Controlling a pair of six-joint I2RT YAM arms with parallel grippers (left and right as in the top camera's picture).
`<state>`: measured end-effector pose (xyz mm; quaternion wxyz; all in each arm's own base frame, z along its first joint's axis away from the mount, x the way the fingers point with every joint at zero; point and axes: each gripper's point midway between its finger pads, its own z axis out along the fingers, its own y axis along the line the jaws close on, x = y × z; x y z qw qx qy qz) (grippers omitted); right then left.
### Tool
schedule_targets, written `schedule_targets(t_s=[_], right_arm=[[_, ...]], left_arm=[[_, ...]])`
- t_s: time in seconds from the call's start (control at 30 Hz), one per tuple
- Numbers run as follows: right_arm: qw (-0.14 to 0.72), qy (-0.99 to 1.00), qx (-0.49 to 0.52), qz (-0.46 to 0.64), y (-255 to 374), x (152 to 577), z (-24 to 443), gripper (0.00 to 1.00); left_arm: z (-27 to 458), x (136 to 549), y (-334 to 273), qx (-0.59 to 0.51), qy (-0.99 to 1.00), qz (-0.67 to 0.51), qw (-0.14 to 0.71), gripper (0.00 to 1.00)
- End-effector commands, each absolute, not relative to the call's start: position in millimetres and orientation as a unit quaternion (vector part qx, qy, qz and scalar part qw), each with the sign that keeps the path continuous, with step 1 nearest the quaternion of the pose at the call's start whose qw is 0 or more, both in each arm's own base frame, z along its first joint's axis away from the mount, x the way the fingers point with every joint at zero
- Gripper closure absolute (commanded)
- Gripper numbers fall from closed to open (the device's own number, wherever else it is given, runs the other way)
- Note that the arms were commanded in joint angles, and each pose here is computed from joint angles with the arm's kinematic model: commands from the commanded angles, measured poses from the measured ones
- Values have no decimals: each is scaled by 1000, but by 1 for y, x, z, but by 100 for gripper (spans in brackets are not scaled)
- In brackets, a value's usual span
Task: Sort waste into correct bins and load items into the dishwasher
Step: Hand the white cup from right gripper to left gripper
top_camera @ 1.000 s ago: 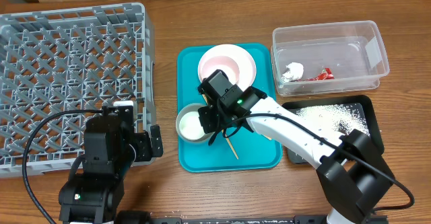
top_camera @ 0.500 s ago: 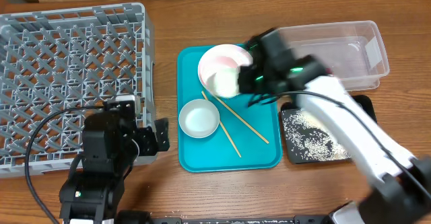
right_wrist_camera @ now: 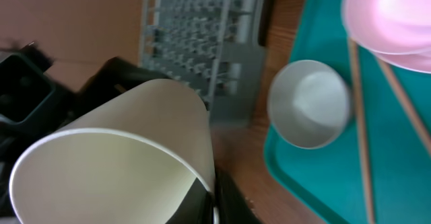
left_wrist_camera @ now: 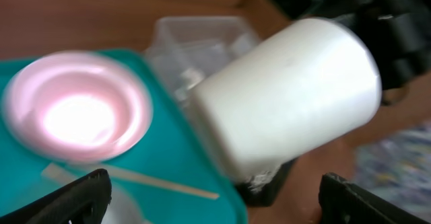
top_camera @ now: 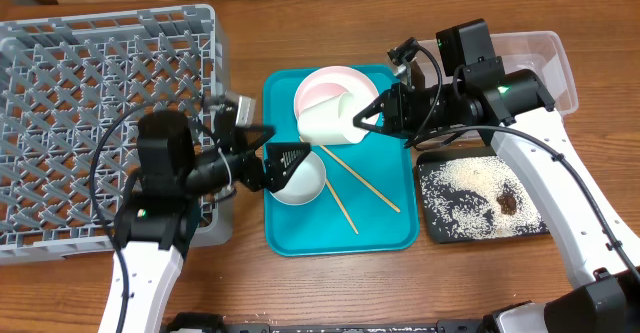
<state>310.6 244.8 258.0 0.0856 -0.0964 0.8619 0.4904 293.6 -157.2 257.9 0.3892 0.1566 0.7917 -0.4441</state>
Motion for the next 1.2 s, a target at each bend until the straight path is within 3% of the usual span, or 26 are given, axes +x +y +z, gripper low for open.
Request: schedule_targets(t_s=[0.0, 0.63, 0.8, 0.9, 1.17], right_arm=[[63, 809, -142, 567, 259, 293, 288, 96], [32, 774, -174, 608, 274, 271, 304, 96], [33, 776, -173, 605, 274, 272, 303, 96], [34, 777, -173, 604, 274, 272, 302, 96], [33, 789, -163, 592, 272, 274, 297, 96]], left_arm=[[284, 266, -183, 244, 719, -549, 349, 0], [318, 265, -207, 326, 645, -567, 396, 1], [320, 265, -207, 330, 641, -566, 400, 9], [320, 265, -207, 329, 641, -565, 401, 20], [320, 265, -207, 329, 642, -565, 401, 29]])
